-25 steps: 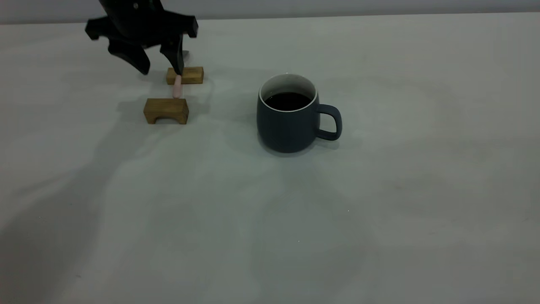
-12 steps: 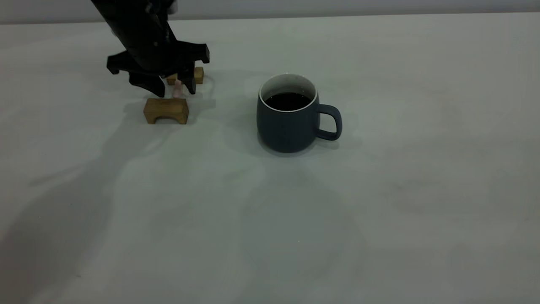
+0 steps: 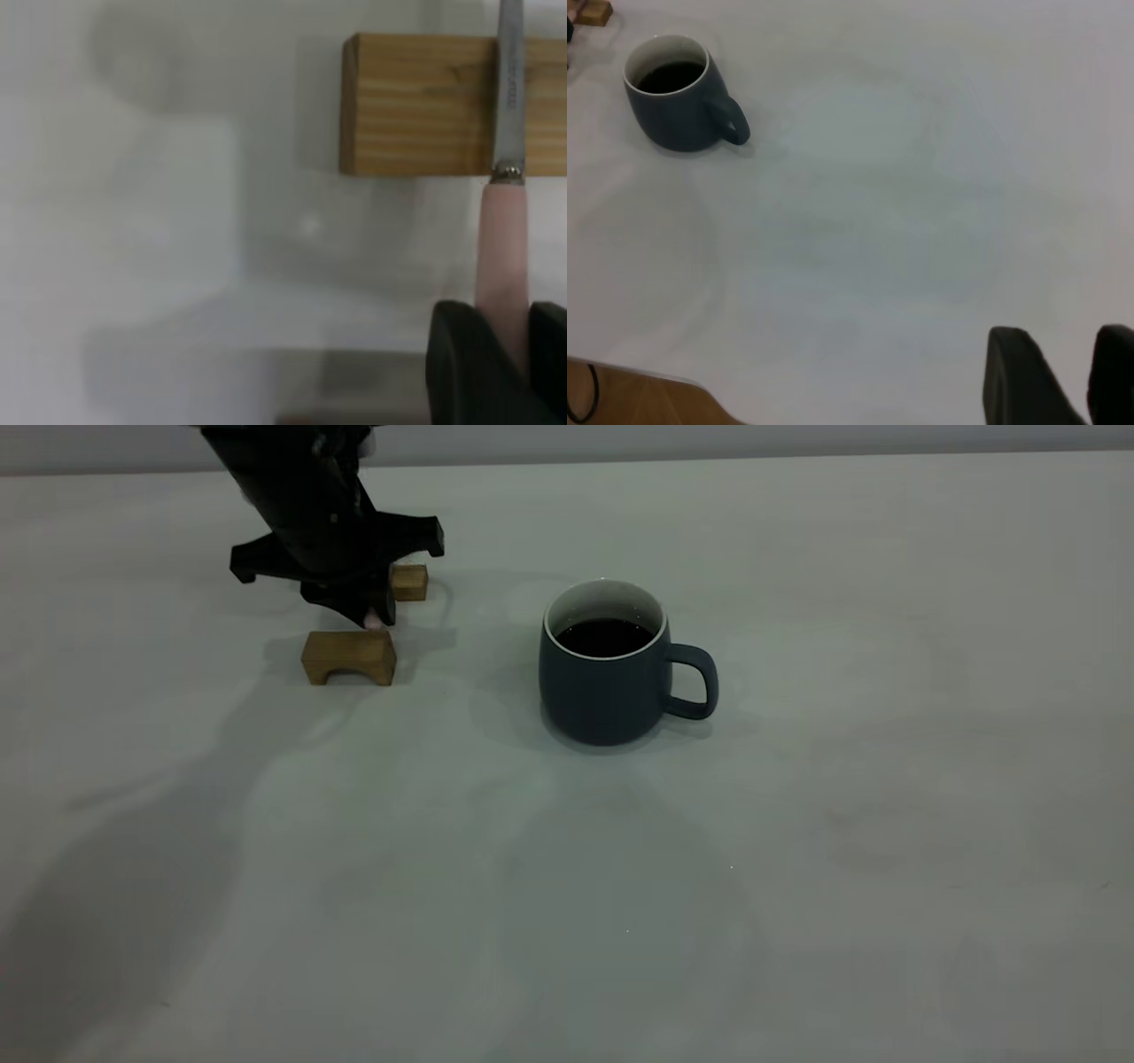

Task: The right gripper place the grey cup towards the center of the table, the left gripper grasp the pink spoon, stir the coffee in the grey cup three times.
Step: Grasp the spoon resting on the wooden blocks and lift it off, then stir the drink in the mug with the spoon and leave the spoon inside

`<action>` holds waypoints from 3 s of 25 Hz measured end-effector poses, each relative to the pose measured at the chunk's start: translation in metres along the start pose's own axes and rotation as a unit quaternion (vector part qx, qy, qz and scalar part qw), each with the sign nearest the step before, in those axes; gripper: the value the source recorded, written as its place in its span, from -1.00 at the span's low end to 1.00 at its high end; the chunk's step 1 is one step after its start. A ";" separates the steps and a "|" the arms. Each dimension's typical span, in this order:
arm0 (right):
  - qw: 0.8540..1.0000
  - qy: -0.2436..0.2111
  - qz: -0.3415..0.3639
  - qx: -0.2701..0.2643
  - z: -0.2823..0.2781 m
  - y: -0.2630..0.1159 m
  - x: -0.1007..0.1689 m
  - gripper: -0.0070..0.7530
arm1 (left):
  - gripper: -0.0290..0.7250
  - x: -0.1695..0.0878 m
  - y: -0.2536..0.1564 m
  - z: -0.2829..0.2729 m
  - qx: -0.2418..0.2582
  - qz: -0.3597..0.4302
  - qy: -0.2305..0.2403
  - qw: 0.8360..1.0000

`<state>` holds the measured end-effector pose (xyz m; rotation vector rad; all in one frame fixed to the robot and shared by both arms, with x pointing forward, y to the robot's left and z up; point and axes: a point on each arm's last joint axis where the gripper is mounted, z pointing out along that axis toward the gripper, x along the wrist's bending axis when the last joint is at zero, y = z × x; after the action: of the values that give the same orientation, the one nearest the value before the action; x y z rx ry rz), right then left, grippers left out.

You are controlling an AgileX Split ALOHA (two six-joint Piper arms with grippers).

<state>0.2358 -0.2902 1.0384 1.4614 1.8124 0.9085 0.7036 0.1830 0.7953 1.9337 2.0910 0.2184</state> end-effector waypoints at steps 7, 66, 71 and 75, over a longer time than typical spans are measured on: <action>1.000 0.000 0.000 0.000 0.000 0.000 0.000 -0.36 | -0.48 -0.021 0.046 -0.103 0.060 -0.166 -0.006 0.984; 1.000 0.000 0.000 -0.001 0.000 0.000 0.000 -0.36 | -0.48 -0.118 0.001 -0.032 0.505 -0.626 -0.125 0.581; 1.000 0.000 0.000 -0.001 0.000 0.000 0.000 -0.36 | -0.48 -0.113 -0.003 -0.026 0.496 -0.666 -0.066 0.553; 1.000 0.000 0.000 -0.001 0.000 0.000 0.000 -0.36 | -0.48 -0.111 0.003 -0.033 0.468 -0.661 -0.060 0.583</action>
<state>0.2360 -0.2902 1.0386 1.4599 1.8103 0.9111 0.7035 0.0758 0.8396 -0.0587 3.0793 -1.4796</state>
